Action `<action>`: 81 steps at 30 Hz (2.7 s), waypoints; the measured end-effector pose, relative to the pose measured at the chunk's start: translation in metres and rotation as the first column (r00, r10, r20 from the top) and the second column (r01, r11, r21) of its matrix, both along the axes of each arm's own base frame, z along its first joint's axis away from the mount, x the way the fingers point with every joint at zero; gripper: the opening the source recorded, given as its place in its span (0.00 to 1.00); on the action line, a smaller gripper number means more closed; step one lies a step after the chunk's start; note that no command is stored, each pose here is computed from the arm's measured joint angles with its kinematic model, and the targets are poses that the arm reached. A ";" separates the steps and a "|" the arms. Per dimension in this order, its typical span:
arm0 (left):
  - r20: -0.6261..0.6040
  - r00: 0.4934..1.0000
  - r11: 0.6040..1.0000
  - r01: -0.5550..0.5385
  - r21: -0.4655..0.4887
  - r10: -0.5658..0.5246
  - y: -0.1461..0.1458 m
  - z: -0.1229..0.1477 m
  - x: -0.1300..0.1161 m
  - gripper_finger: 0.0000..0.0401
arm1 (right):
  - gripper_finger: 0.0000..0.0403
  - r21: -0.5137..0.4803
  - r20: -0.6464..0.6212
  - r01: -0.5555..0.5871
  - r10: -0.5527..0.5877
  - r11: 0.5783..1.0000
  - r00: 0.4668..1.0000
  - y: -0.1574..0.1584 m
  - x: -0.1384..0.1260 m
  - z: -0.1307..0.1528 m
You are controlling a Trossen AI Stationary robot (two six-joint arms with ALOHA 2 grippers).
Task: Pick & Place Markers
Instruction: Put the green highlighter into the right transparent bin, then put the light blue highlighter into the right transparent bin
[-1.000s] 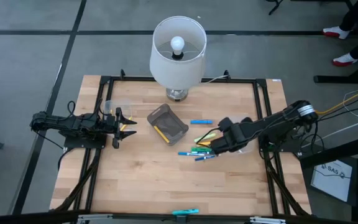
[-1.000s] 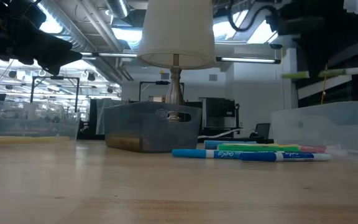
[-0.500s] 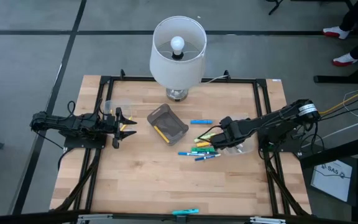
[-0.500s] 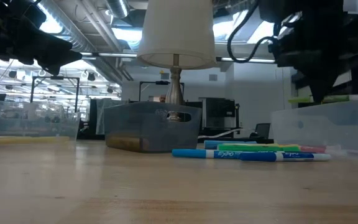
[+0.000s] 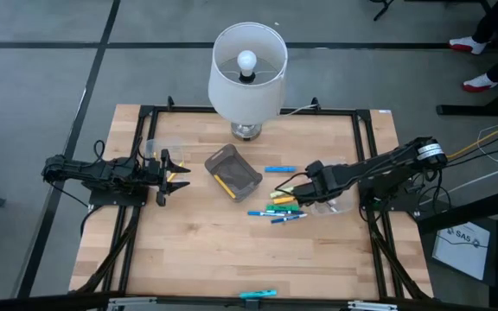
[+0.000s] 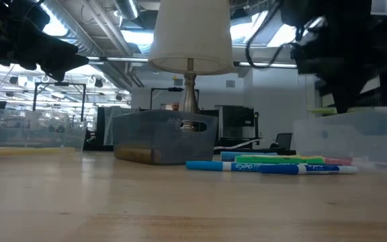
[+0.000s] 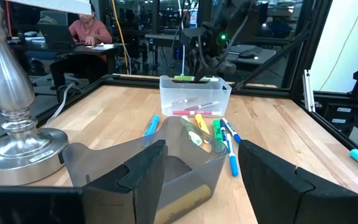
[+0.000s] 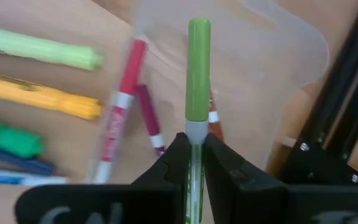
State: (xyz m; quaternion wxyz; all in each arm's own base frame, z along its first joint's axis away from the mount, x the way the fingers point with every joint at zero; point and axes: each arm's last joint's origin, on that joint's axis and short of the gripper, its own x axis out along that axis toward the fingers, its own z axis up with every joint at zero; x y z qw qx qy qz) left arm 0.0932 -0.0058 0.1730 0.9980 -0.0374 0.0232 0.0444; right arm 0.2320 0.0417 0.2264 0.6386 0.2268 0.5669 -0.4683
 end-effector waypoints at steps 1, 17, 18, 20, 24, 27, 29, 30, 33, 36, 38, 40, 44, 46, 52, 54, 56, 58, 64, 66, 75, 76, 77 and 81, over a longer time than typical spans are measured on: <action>0.000 1.000 1.000 0.000 0.000 0.000 0.000 0.000 0.000 0.49 | 0.08 -0.003 -0.013 0.007 -0.007 1.000 1.000 0.000 -0.002 -0.004; 0.000 1.000 1.000 0.000 0.000 0.000 0.000 0.000 0.000 0.49 | 0.15 0.052 -0.005 0.002 -0.002 0.999 1.000 0.000 -0.004 -0.022; 0.000 1.000 1.000 0.000 0.000 0.000 0.000 0.000 0.000 0.49 | 0.15 0.053 -0.008 -0.004 0.004 0.999 1.000 0.001 -0.004 -0.022; 0.000 1.000 1.000 0.000 0.000 0.000 0.000 0.000 0.000 0.49 | 0.14 0.054 -0.009 -0.007 0.007 0.999 1.000 0.001 -0.004 -0.022; 0.000 1.000 1.000 0.000 0.000 0.000 0.000 0.000 0.000 0.49 | 0.12 0.061 -0.010 -0.062 0.062 0.996 0.998 0.001 -0.001 -0.016; 0.000 1.000 1.000 0.000 0.000 0.000 0.000 0.000 0.000 0.49 | 0.12 0.041 -0.032 -0.102 0.104 0.994 0.994 0.001 0.001 -0.003; 0.000 1.000 1.000 0.000 0.000 0.000 0.000 0.000 0.000 0.49 | 0.12 0.013 -0.027 -0.110 0.110 0.994 0.994 0.001 0.003 0.008; 0.000 1.000 1.000 0.000 0.000 0.000 0.000 0.000 0.000 0.49 | 0.12 0.004 -0.022 -0.112 0.112 0.994 0.993 0.001 0.004 0.013; 0.000 1.000 1.000 0.000 0.000 0.000 0.000 0.000 0.000 0.49 | 0.12 -0.023 0.025 -0.122 0.123 0.992 0.992 0.002 0.009 0.026; 0.000 1.000 1.000 0.000 0.000 0.000 0.000 0.000 0.000 0.49 | 0.12 -0.044 0.091 -0.150 0.153 0.988 0.984 0.008 0.015 0.032; 0.000 1.000 1.000 0.000 0.000 0.000 0.000 0.000 0.000 0.49 | 0.12 -0.057 0.140 -0.175 0.182 0.983 0.973 0.013 0.019 0.033; 0.000 1.000 1.000 0.000 0.000 0.000 0.000 0.000 0.000 0.49 | 0.12 -0.068 0.193 -0.198 0.208 0.978 0.959 0.018 0.024 0.033; 0.000 1.000 1.000 0.000 0.000 0.000 0.000 0.000 0.000 0.49 | 0.12 -0.092 0.316 -0.240 0.257 0.966 0.913 0.030 0.035 0.035; 0.000 1.000 1.000 0.000 0.000 0.000 0.000 0.000 0.000 0.49 | 0.12 -0.106 0.363 -0.282 0.301 0.954 0.882 0.036 0.042 0.034; 0.000 1.000 1.000 0.000 0.000 0.000 0.000 0.000 0.000 0.49 | 0.12 -0.178 0.463 -0.404 0.438 0.897 0.771 0.053 0.069 0.026; 0.000 1.000 1.000 0.000 0.000 0.000 0.000 0.000 0.000 0.49 | 0.12 -0.201 0.478 -0.457 0.494 0.866 0.726 0.057 0.080 0.021; 0.000 1.000 1.000 0.000 0.000 0.000 0.000 0.000 0.000 0.49 | 0.12 -0.223 0.482 -0.520 0.557 0.824 0.676 0.062 0.090 0.015; 0.000 1.000 1.000 0.000 0.000 0.000 0.000 0.000 0.000 0.49 | 0.12 -0.243 0.478 -0.585 0.620 0.774 0.622 0.066 0.100 0.008; 0.000 1.000 1.000 0.000 0.000 0.000 0.000 0.000 0.000 0.49 | 0.12 -0.268 0.451 -0.712 0.737 0.649 0.503 0.073 0.121 -0.016; 0.000 1.000 1.000 0.000 0.000 0.000 0.000 0.000 0.000 0.49 | 0.12 -0.262 0.440 -0.736 0.756 0.624 0.484 0.073 0.125 -0.023; 0.000 1.000 1.000 0.000 0.000 0.000 0.000 0.000 0.000 0.49 | 0.27 -0.249 0.415 -0.768 0.782 0.590 0.465 0.066 0.133 -0.036; 0.000 1.000 1.000 0.000 0.000 0.000 0.000 0.000 0.000 0.49 | 0.30 -0.249 0.414 -0.765 0.779 0.594 0.470 0.065 0.134 -0.039; 0.000 1.000 1.000 0.000 0.000 0.000 0.000 0.000 0.000 0.49 | 0.33 -0.243 0.411 -0.764 0.777 0.598 0.477 0.064 0.135 -0.040; 0.000 1.000 1.000 0.000 0.000 0.000 0.000 0.000 0.000 0.49 | 0.43 -0.222 0.412 -0.747 0.755 0.626 0.510 0.061 0.138 -0.049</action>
